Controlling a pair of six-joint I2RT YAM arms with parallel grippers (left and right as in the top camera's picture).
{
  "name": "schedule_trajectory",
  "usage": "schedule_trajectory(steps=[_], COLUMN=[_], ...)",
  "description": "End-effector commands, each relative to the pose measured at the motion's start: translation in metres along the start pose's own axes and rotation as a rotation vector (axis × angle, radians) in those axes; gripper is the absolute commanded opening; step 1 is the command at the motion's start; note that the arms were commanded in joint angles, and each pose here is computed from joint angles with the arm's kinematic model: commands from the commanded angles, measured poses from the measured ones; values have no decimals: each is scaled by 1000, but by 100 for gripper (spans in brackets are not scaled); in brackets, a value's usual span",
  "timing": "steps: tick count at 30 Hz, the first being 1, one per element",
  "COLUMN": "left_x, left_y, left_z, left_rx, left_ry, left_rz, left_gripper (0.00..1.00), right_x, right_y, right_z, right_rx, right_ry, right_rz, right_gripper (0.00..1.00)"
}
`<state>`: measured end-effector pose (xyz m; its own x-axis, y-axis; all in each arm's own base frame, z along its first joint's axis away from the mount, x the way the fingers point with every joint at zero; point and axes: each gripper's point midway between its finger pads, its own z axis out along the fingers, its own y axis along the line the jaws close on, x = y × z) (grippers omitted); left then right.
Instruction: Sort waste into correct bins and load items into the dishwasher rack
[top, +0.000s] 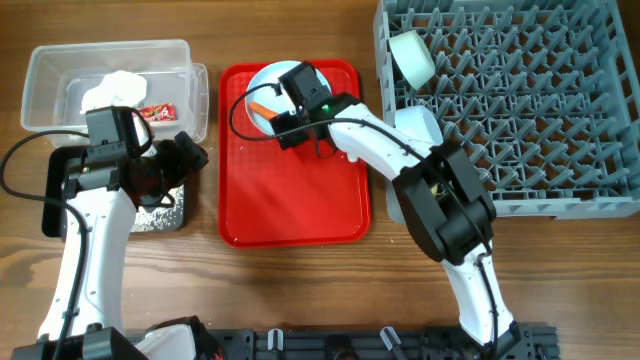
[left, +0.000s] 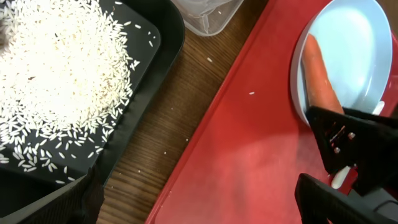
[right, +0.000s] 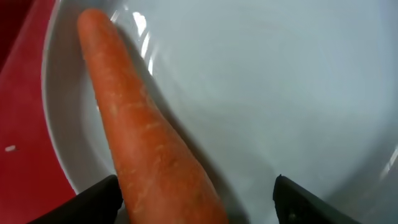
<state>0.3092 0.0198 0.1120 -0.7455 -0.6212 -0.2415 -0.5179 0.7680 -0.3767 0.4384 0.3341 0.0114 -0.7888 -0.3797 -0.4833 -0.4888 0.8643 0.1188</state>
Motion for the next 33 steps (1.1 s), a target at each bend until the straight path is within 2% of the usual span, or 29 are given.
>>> schedule_trajectory(steps=[1, 6, 8, 11, 17, 22, 25, 29, 33], left_x=[-3, -3, -3, -3, -3, -3, -3, -3, -11], left_y=[0, 0, 0, 0, 0, 0, 0, 0, -8], left_z=[-3, -3, -3, -3, -3, -3, -3, -3, -4], left_rx=[4, 4, 3, 3, 4, 4, 4, 4, 36], left_ry=[-15, -15, -15, -15, -15, -15, -15, -15, -45], left_rz=[0, 0, 0, 0, 0, 0, 0, 0, 5], left_gripper=[100, 100, 100, 100, 100, 100, 100, 100, 100], right_x=[45, 80, 99, 123, 131, 75, 36, 10, 12], right_y=[7, 35, 43, 60, 86, 82, 85, 47, -20], right_z=[8, -5, -14, -26, -33, -86, -144, -213, -282], right_rx=[-47, -192, -217, -228, -252, -291, -320, -160, -33], right_ry=[174, 349, 447, 551, 573, 384, 210, 41, -41], right_rz=[147, 236, 302, 286, 238, 186, 93, 101, 213], right_gripper=[80, 73, 72, 73, 77, 77, 77, 86, 89])
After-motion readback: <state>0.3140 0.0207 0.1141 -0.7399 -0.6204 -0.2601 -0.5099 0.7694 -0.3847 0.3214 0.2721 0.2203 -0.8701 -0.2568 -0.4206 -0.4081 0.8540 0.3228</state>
